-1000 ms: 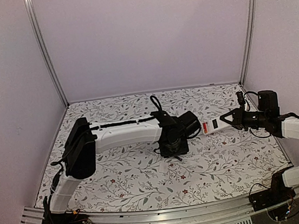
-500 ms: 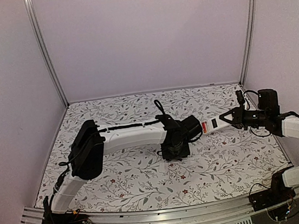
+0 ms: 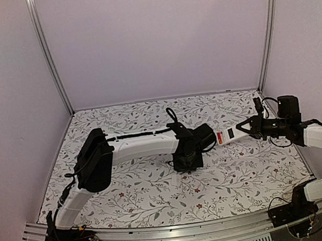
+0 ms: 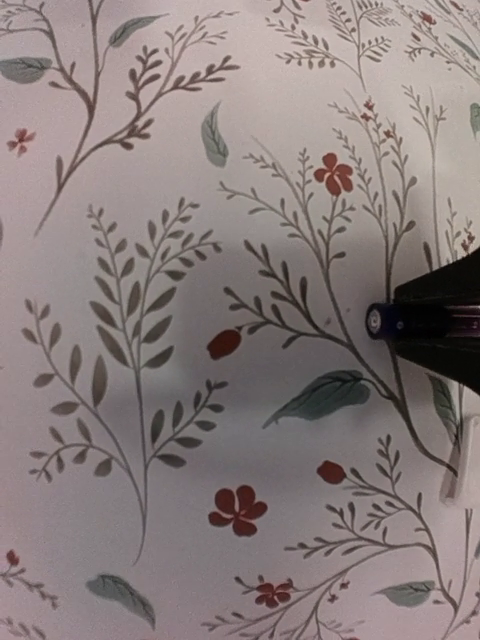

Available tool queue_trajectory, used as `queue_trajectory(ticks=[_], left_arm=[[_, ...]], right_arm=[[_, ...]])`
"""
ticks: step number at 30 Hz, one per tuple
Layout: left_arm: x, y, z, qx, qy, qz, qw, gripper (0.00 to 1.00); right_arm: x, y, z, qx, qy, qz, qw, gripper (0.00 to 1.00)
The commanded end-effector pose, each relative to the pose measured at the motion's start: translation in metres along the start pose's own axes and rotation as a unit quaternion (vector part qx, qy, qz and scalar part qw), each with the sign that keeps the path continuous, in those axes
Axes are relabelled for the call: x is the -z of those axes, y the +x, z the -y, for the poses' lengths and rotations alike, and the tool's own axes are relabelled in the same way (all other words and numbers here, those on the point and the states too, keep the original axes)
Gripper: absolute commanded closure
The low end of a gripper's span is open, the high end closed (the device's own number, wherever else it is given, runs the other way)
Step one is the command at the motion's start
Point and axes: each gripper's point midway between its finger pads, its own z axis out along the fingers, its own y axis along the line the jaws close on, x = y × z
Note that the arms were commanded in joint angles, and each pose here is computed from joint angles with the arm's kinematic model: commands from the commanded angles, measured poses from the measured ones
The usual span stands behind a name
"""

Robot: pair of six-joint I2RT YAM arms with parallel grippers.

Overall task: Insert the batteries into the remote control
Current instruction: Pick up the battery from the center of the board, then place the battery in the battery compartment.

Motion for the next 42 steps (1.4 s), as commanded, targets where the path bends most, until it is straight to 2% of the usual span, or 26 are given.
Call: queue_trajectory(ticks=[1,5,10,14,17,19,24,27,35,42], left_arm=[[-0.019,-0.006,-0.019,-0.028,-0.021,-0.021,0.999,0.98],[-0.015,-0.019,-0.015,-0.053,0.003,-0.011,0.999,1.00],[0.027,-0.064,-0.003,-0.099,0.051,0.077,0.991,1.00],[0.077,-0.091,-0.017,-0.166,0.073,0.164,0.970,1.00],[0.114,-0.102,-0.024,-0.205,0.127,0.232,0.942,1.00],[0.145,-0.103,-0.027,-0.234,0.178,0.269,0.917,1.00],[0.180,-0.092,-0.042,-0.317,0.205,0.335,0.863,1.00],[0.203,-0.082,-0.041,-0.366,0.240,0.375,0.817,1.00],[0.251,-0.025,-0.040,-0.486,0.346,0.411,0.689,1.00],[0.278,0.031,-0.042,-0.556,0.441,0.389,0.587,1.00]], right_arm=[[0.002,-0.008,-0.011,0.011,-0.013,-0.002,1.000,1.00],[0.000,-0.005,-0.010,0.006,-0.015,-0.012,1.000,1.00],[0.001,-0.004,-0.013,0.000,-0.019,-0.021,1.000,1.00],[0.001,0.003,-0.019,-0.011,-0.031,-0.047,0.998,1.00],[0.001,0.009,-0.026,-0.015,-0.046,-0.067,0.997,1.00],[0.001,0.015,-0.033,-0.017,-0.056,-0.084,0.995,1.00],[-0.006,0.032,-0.055,-0.013,-0.080,-0.137,0.987,1.00],[-0.016,0.051,-0.069,-0.001,-0.093,-0.176,0.980,1.00],[-0.040,0.080,-0.105,0.016,-0.133,-0.252,0.958,1.00],[-0.057,0.110,-0.132,0.002,-0.168,-0.323,0.931,1.00]])
